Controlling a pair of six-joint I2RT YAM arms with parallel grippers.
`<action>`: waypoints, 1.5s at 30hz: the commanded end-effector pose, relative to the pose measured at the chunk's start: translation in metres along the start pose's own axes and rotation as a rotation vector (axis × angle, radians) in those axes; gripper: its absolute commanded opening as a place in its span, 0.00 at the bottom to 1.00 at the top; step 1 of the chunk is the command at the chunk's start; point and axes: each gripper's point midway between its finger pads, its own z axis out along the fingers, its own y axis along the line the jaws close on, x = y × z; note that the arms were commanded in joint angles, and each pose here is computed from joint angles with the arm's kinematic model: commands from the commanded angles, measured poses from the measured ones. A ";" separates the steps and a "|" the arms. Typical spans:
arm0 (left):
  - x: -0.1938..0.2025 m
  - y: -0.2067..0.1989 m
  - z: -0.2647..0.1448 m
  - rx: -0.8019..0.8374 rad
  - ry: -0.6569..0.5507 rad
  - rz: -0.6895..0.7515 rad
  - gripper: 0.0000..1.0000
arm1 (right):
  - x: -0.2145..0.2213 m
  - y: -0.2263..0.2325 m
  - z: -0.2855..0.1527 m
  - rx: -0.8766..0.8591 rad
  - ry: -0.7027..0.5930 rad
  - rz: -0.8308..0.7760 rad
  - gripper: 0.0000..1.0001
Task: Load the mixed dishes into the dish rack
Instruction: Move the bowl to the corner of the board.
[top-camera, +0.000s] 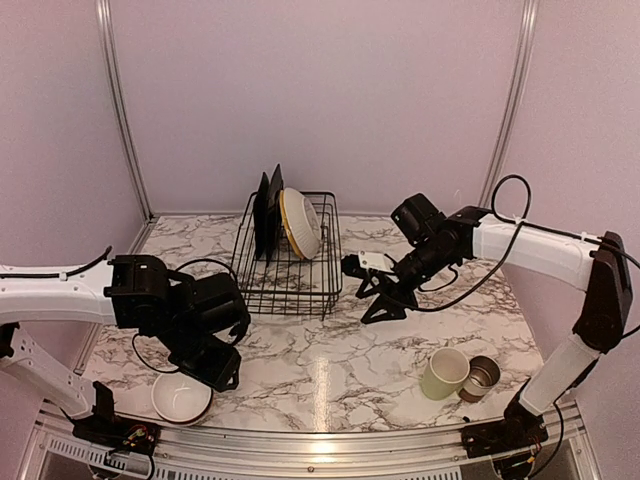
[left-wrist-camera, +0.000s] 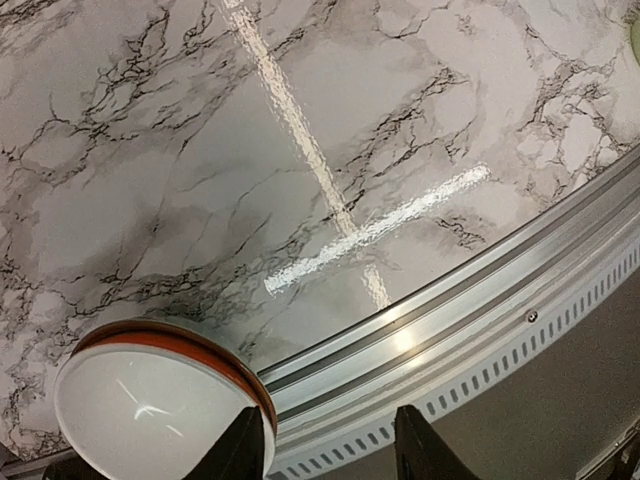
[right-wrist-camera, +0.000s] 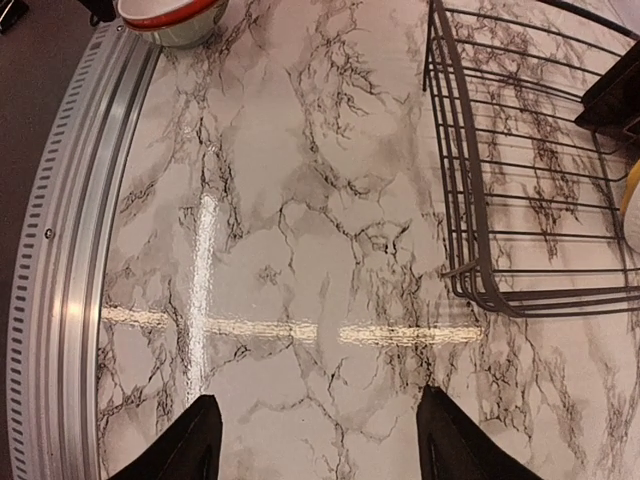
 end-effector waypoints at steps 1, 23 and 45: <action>0.009 0.015 0.006 -0.094 0.028 -0.137 0.46 | 0.001 -0.001 0.006 -0.016 -0.028 -0.007 0.65; 0.037 0.036 0.042 -0.259 0.145 -0.157 0.45 | 0.012 0.002 0.019 -0.052 -0.019 0.010 0.67; -0.018 0.058 0.069 -0.374 0.082 0.046 0.16 | 0.012 -0.001 0.020 -0.048 -0.003 0.036 0.67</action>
